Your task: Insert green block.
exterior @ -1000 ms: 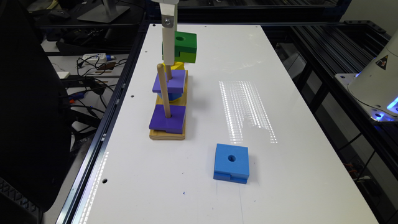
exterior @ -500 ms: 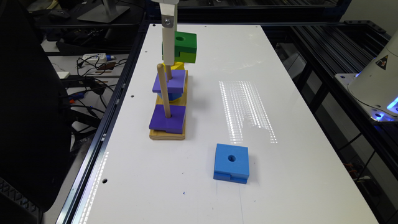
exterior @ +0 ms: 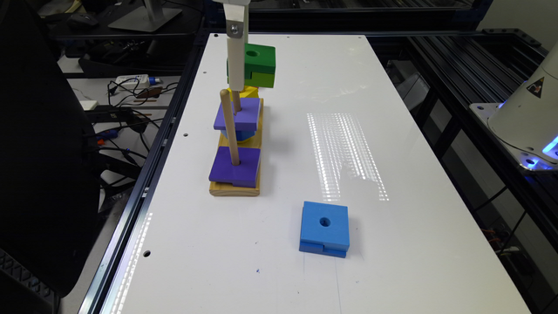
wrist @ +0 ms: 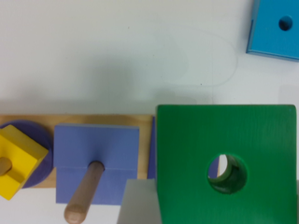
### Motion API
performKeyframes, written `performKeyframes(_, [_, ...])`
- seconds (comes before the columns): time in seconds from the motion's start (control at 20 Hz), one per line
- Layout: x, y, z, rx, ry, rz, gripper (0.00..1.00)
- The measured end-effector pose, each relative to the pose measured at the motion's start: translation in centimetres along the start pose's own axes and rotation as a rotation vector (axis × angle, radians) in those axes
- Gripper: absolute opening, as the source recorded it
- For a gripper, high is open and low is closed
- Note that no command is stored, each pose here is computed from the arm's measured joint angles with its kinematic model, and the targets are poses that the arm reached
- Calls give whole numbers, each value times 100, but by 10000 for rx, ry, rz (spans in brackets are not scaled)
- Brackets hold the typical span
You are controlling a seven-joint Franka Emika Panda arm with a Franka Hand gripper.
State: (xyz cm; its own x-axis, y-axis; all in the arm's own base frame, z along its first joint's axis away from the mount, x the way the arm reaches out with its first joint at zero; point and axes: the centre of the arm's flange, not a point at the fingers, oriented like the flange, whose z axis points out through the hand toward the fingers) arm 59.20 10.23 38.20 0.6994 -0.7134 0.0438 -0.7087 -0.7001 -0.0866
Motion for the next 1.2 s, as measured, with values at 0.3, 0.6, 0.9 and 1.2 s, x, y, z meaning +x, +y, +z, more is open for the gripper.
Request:
performKeyframes(0.3, [8,6,0,-1,1,-1,0])
performKeyframes(0.6, [10,7,0,-1,2,-4,0])
performKeyframes(0.9, [7,5,0,0,0,-13,0])
performKeyframes(1.2, [-57,-39,-4,26,-29,-117,0])
